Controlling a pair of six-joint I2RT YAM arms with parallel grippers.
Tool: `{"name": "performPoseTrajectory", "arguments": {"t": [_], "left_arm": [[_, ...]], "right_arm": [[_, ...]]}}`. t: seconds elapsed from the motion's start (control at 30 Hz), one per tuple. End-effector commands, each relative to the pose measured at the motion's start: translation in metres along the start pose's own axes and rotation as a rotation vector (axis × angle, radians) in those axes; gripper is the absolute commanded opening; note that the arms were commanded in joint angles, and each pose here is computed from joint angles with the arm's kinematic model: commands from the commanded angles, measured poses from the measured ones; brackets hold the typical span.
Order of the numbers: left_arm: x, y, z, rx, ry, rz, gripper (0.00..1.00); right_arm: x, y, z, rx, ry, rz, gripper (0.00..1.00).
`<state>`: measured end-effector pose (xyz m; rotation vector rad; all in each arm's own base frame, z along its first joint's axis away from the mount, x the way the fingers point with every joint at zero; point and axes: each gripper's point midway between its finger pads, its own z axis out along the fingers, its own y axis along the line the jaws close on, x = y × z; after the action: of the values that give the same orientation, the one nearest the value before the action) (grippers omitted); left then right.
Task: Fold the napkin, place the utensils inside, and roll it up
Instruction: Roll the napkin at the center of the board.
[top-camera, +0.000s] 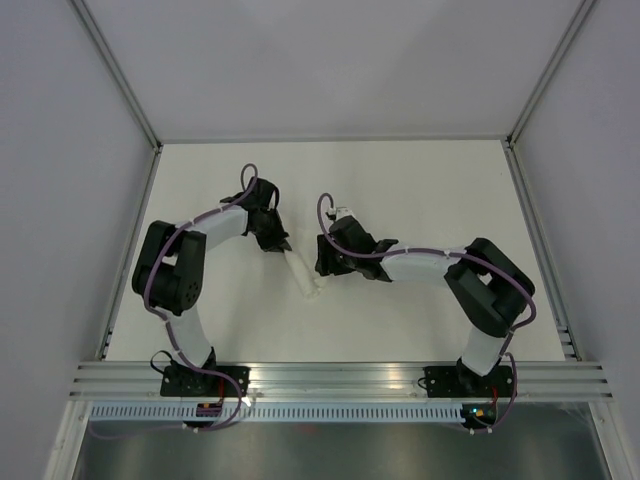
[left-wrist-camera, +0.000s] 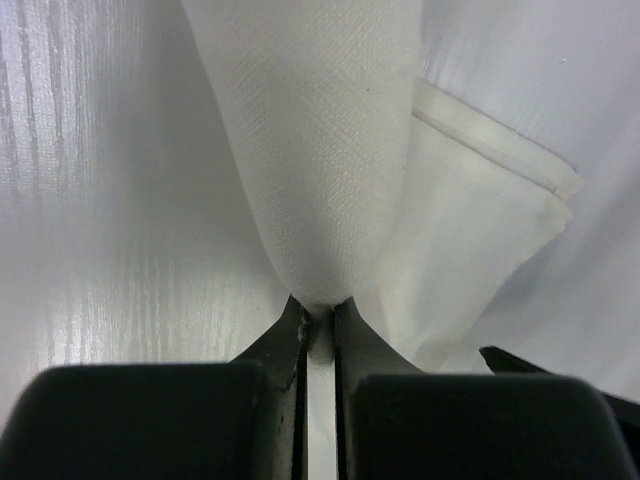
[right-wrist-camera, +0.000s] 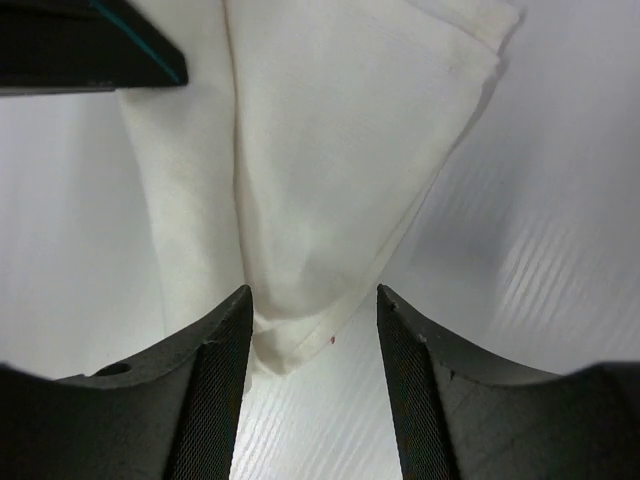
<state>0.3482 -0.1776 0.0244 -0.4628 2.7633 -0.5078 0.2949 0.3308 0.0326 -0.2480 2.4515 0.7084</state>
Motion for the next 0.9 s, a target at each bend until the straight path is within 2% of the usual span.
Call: {"name": "performPoseTrajectory", "arguments": {"t": [0.0, 0.03, 0.33, 0.37, 0.47, 0.6, 0.87], "left_arm": [[0.025, 0.044, 0.002, -0.197, 0.115, 0.054, 0.02], [0.024, 0.044, 0.000, -0.209, 0.125, 0.058, 0.02], [0.033, 0.038, -0.007, -0.250, 0.164, 0.077, 0.02], [0.034, 0.037, -0.007, -0.251, 0.168, 0.073, 0.02], [0.040, 0.034, -0.006, -0.251, 0.181, 0.071, 0.02], [0.045, 0.032, -0.006, -0.256, 0.189, 0.076, 0.02], [0.045, 0.032, -0.008, -0.262, 0.188, 0.076, 0.02]], "right_arm": [[-0.020, 0.001, -0.025, 0.214, -0.111, -0.192, 0.59], [-0.028, 0.008, -0.028, 0.242, -0.154, -0.213, 0.58], [-0.011, 0.088, -0.026, 0.290, -0.268, -0.429, 0.59], [-0.009, 0.081, -0.020, 0.352, -0.283, -0.453, 0.59], [-0.004, 0.097, -0.013, 0.394, -0.296, -0.510, 0.60], [0.007, 0.083, 0.002, 0.536, -0.283, -0.577, 0.60], [0.003, 0.085, 0.010, 0.615, -0.310, -0.644, 0.60]]}}
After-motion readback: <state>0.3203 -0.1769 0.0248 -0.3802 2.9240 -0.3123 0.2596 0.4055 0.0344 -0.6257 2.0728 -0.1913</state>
